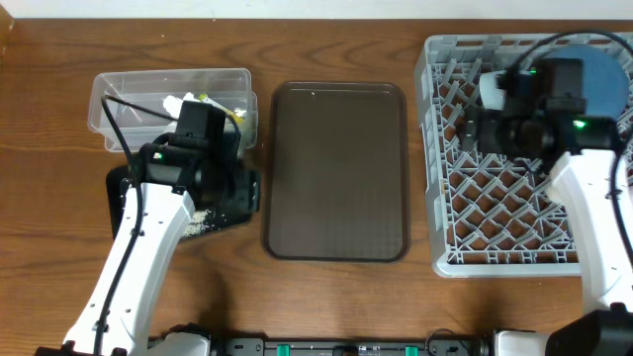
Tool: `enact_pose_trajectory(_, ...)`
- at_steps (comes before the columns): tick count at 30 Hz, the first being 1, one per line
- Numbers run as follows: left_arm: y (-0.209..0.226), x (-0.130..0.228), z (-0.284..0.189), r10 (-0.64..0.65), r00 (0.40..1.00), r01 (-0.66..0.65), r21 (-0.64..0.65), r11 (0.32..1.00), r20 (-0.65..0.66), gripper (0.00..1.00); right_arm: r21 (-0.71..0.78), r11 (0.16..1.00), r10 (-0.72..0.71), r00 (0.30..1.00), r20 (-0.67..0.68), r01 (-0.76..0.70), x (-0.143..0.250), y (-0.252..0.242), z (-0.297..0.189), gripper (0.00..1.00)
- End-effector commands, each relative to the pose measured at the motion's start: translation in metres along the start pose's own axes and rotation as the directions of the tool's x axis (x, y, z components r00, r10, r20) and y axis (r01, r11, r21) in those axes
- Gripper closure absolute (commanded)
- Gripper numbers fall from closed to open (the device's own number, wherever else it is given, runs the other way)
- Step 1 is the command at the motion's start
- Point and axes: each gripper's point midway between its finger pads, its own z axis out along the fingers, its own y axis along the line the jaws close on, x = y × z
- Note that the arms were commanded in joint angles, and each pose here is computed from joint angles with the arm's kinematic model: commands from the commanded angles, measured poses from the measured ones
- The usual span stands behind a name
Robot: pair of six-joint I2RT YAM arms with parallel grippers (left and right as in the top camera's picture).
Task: Sort waste into correct bins and load items into the dishwasher rack
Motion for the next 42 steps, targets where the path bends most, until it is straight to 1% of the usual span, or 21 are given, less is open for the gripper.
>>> enact_pose_trajectory(1, 0.01, 0.004, -0.01, 0.003, 1.0, -0.003, -0.037, 0.999, 0.011, 0.28, -0.003, 1.0, 0.019, 0.999, 0.044, -0.019, -0.002, -0.006, -0.024, 0.06)
enact_pose_trajectory(4, 0.008, 0.004, -0.025, 0.014, 0.997, -0.011, -0.03, 0.999, 0.078, 0.28, 0.01, 1.0, 0.016, 0.999, 0.046, -0.016, 0.007, -0.007, -0.035, 0.01)
enact_pose_trajectory(7, 0.006, 0.003, -0.04, 0.028, 0.983, -0.025, -0.019, 1.0, 0.182, 0.28, 0.02, 1.0, -0.017, 0.998, 0.068, 0.015, 0.018, -0.005, -0.04, 0.01)
enact_pose_trajectory(11, 0.004, 0.016, -0.059, 0.046, 0.936, -0.048, -0.005, 0.999, 0.348, 0.28, 0.029, 0.997, -0.077, 0.985, 0.155, 0.073, 0.041, -0.001, -0.043, 0.01)
enact_pose_trajectory(16, 0.01, 0.048, -0.07, 0.058, 0.871, -0.062, -0.009, 0.998, 0.488, 0.27, 0.03, 0.995, -0.104, 0.953, 0.285, 0.099, 0.077, -0.001, -0.05, 0.01)
enact_pose_trajectory(17, 0.011, 0.053, -0.072, 0.06, 0.859, -0.062, -0.014, 0.998, 0.509, 0.02, 0.038, 0.996, -0.092, 0.949, 0.3, 0.085, 0.085, -0.004, -0.051, 0.01)
enact_pose_trajectory(19, 0.011, 0.059, -0.079, 0.063, 0.83, -0.07, -0.01, 0.998, 0.553, 0.02, 0.076, 0.996, -0.068, 0.94, 0.334, 0.045, 0.1, -0.014, -0.055, 0.01)
enact_pose_trajectory(21, 0.009, 0.058, -0.09, 0.066, 0.792, -0.079, -0.005, 0.997, 0.607, 0.02, 0.083, 0.996, -0.071, 0.933, 0.354, 0.044, 0.111, -0.016, -0.056, 0.01)
enact_pose_trajectory(25, 0.008, 0.061, -0.098, 0.068, 0.766, -0.085, -0.004, 0.996, 0.639, 0.02, 0.082, 0.996, -0.073, 0.928, 0.365, 0.046, 0.127, -0.019, -0.052, 0.01)
enact_pose_trajectory(36, 0.008, 0.061, -0.098, 0.068, 0.766, -0.085, -0.004, 0.996, 0.639, 0.02, 0.093, 0.995, -0.049, 0.975, 0.215, 0.03, 0.167, -0.026, -0.038, 0.01)
enact_pose_trajectory(42, 0.008, 0.061, -0.098, 0.068, 0.766, -0.085, -0.004, 0.996, 0.639, 0.02, 0.095, 0.995, -0.046, 0.981, 0.189, 0.028, 0.174, -0.027, -0.037, 0.01)
